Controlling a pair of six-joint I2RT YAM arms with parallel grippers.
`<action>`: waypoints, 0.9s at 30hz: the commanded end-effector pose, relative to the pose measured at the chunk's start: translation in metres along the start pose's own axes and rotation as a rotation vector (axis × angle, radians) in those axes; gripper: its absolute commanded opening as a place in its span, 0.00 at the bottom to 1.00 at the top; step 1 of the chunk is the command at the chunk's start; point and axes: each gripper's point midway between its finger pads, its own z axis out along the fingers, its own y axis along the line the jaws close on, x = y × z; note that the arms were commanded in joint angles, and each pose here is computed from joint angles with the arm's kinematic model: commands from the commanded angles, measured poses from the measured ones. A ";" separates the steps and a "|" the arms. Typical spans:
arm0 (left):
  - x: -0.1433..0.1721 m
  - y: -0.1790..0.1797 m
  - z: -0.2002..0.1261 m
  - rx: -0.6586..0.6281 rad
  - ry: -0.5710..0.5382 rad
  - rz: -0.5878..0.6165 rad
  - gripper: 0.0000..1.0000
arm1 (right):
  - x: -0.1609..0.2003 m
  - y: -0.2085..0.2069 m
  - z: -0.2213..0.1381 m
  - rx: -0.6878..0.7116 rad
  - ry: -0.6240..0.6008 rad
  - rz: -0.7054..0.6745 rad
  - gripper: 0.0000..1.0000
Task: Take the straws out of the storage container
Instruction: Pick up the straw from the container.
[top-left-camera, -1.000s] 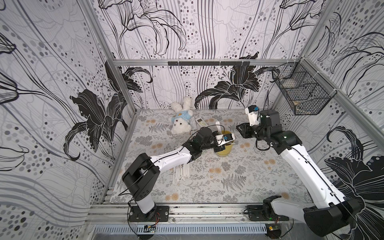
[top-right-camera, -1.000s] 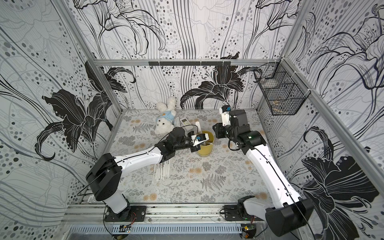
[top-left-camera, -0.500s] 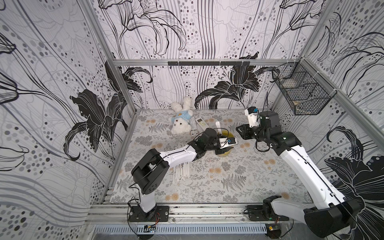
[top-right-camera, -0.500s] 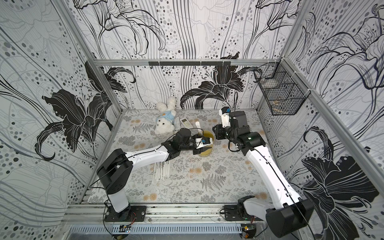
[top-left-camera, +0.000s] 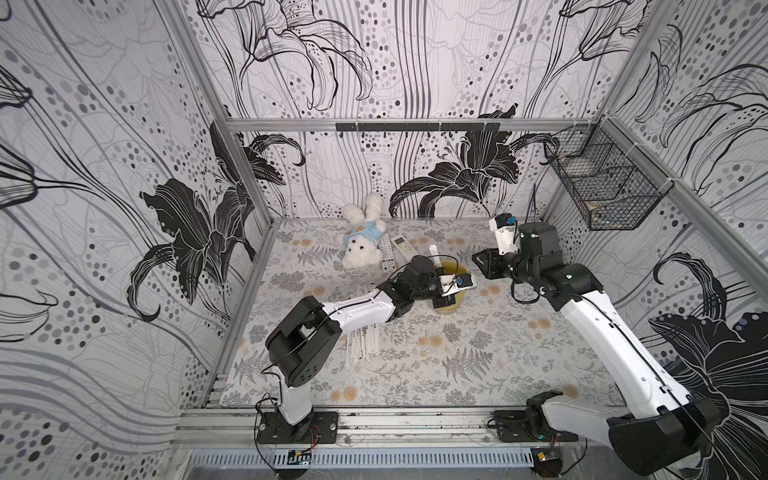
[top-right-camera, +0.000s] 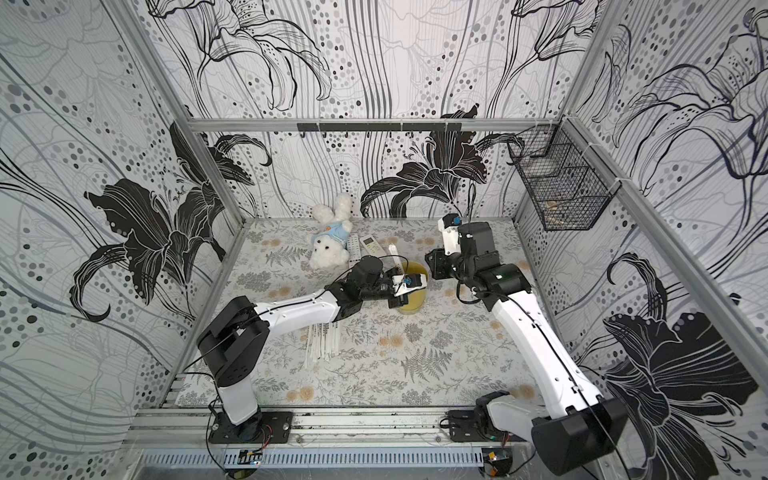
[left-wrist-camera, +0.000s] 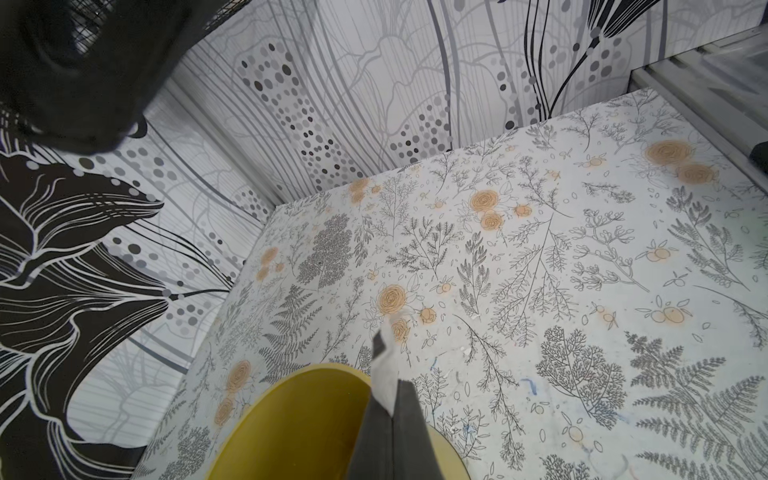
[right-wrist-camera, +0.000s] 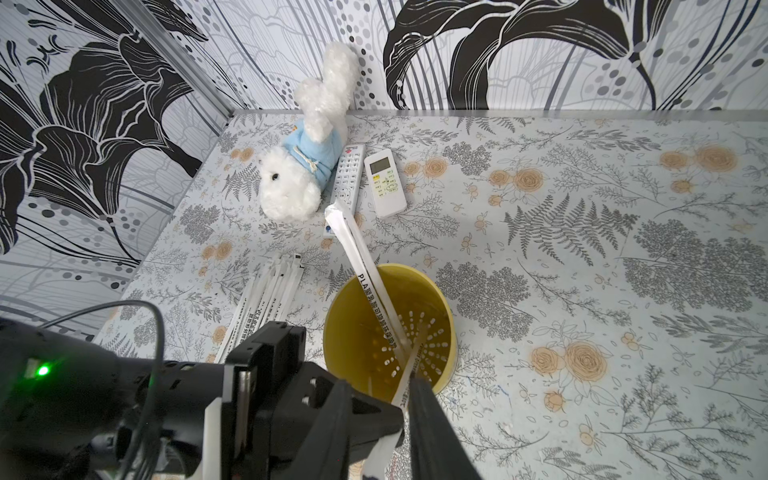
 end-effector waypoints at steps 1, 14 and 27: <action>-0.036 0.012 -0.014 -0.040 -0.088 0.022 0.01 | -0.004 0.002 0.000 -0.016 -0.019 0.007 0.28; -0.121 0.036 -0.097 -0.146 -0.181 -0.070 0.00 | -0.029 0.025 -0.030 -0.094 -0.076 -0.004 0.37; -0.136 0.056 -0.220 -0.415 -0.048 -0.398 0.00 | -0.002 0.101 -0.002 -0.408 0.101 -0.032 0.41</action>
